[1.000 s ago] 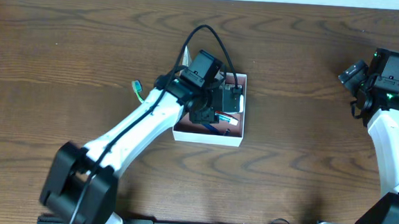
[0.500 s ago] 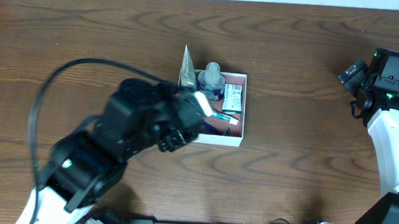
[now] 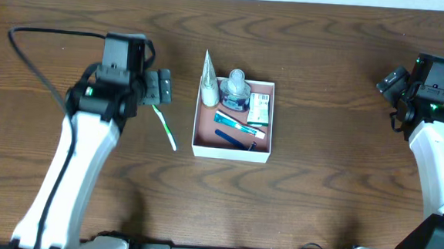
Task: Pack container
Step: 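Move the left gripper to the green toothbrush and grasp it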
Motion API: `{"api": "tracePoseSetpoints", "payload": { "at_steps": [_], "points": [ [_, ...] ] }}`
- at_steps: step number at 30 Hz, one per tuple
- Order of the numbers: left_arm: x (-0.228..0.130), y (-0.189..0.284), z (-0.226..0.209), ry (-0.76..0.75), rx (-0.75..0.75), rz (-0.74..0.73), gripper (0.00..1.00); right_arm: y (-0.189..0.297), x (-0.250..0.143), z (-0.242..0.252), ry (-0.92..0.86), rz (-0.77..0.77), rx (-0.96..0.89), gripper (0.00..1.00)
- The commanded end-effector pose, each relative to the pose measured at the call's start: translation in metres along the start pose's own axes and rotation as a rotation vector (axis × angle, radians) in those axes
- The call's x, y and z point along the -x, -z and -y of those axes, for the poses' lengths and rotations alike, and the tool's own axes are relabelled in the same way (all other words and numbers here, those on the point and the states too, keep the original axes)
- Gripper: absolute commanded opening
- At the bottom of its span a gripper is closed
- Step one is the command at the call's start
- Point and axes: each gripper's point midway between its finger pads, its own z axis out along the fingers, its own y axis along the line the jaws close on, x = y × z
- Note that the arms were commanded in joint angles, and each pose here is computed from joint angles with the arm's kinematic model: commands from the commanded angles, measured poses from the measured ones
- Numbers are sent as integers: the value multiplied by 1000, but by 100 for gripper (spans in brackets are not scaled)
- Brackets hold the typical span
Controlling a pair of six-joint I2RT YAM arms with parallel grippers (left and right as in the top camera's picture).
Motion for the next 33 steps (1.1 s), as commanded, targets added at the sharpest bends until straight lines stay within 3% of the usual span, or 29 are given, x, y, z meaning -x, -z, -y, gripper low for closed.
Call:
{"api": "tracePoseSetpoints", "payload": {
  "at_steps": [1, 10, 15, 20, 33],
  "points": [
    [-26, -45, 5, 148, -38, -163, 98, -1, 2, 3, 2, 6, -10, 99],
    [-78, -113, 23, 206, -73, -426, 98, -1, 2, 3, 2, 6, -10, 99],
    [-86, -120, 22, 304, -37, -464, 99, -1, 2, 3, 2, 6, -10, 99],
    [-98, -115, 18, 320, -9, -514, 83, -1, 2, 3, 2, 5, -10, 99],
    [-135, -129, 9, 323, 32, -571, 79, -1, 2, 3, 2, 6, -10, 99]
  ]
}}
